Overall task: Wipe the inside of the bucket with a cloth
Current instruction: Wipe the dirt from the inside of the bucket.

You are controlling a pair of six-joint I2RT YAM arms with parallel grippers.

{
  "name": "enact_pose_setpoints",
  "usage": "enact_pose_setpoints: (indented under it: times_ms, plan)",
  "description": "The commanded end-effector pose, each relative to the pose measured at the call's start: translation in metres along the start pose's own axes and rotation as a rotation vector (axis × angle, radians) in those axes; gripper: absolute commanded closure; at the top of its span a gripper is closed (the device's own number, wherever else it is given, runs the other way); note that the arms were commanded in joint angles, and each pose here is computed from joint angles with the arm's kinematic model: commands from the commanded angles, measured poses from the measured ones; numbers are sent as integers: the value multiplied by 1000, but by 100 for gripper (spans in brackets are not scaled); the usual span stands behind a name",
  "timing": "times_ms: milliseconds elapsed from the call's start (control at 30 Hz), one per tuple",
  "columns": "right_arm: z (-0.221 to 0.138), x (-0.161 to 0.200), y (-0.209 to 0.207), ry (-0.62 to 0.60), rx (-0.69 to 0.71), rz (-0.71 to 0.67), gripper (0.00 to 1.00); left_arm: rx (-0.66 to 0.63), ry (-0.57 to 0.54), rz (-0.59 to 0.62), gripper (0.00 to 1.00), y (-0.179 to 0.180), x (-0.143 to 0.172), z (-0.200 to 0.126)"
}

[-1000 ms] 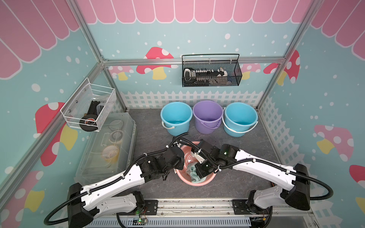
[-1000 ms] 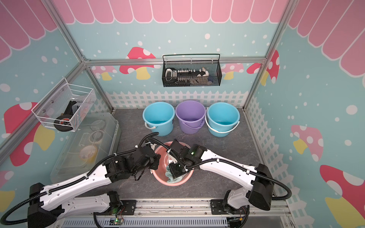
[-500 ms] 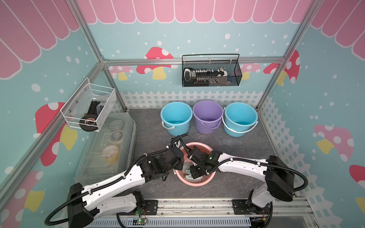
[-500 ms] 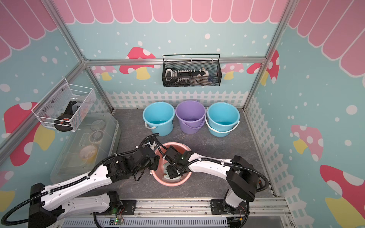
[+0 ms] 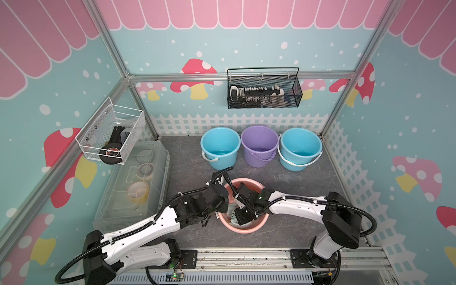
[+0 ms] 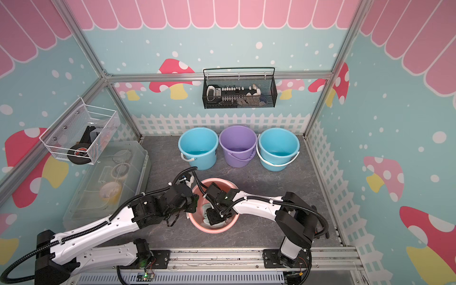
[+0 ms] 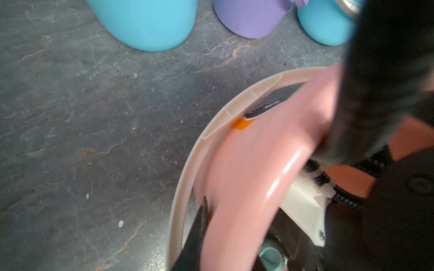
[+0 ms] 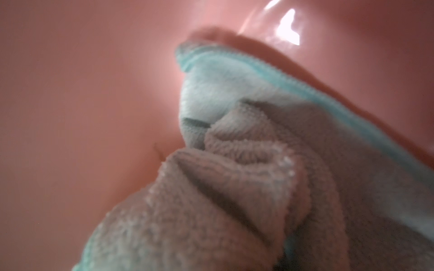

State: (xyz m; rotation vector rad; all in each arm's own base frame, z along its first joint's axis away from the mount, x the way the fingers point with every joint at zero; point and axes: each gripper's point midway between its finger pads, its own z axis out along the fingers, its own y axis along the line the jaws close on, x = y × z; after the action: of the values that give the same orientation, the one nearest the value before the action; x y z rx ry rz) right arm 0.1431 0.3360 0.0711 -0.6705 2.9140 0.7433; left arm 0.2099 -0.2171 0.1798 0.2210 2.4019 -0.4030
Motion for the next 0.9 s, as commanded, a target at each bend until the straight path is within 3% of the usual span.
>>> enact_pose_setpoints:
  times_ms: [0,133,267,600,867]
  plan:
    - [-20,1,54,16,-272,47,100,96,-77,-24,100,-20,-20,-9]
    - [-50,-17,86,-77,-418,73,100,95,-75,-28,100,-20,-19,-8]
    - [-65,-37,93,-170,-448,100,100,104,-72,-27,100,-22,-19,-8]
    - [-16,-72,15,-334,-72,218,100,124,-67,-31,100,-25,-19,-10]
    - [1,-106,-12,-466,104,217,100,131,-66,-43,100,-26,-19,-11]
